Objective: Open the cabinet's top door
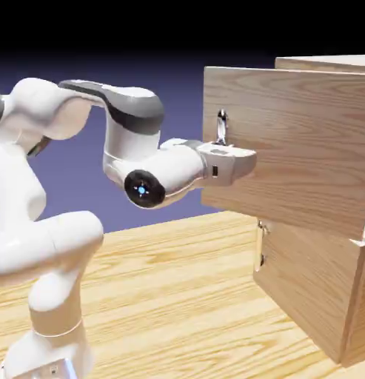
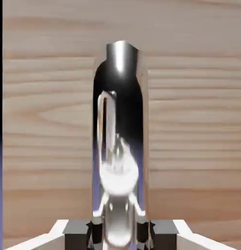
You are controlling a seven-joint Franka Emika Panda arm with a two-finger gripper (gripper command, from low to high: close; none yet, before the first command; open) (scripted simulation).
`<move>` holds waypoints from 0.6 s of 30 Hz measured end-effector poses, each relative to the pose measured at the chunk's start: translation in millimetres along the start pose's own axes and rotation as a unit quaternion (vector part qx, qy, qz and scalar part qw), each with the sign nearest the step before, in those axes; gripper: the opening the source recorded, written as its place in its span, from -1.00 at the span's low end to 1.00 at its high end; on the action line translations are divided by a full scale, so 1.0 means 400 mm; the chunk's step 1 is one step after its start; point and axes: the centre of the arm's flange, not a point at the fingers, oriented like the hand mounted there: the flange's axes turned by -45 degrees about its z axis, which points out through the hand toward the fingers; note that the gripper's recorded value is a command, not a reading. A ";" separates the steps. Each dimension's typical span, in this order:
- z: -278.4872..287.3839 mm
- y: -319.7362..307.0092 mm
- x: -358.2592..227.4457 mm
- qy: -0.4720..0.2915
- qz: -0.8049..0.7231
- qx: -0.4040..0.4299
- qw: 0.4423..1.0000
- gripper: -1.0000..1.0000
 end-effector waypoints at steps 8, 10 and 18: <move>-0.141 0.084 0.000 0.000 0.000 0.096 0.995 -1.00; -0.173 0.108 0.000 0.000 0.000 0.119 0.993 -1.00; -0.290 0.222 0.000 0.000 0.000 0.214 0.977 -1.00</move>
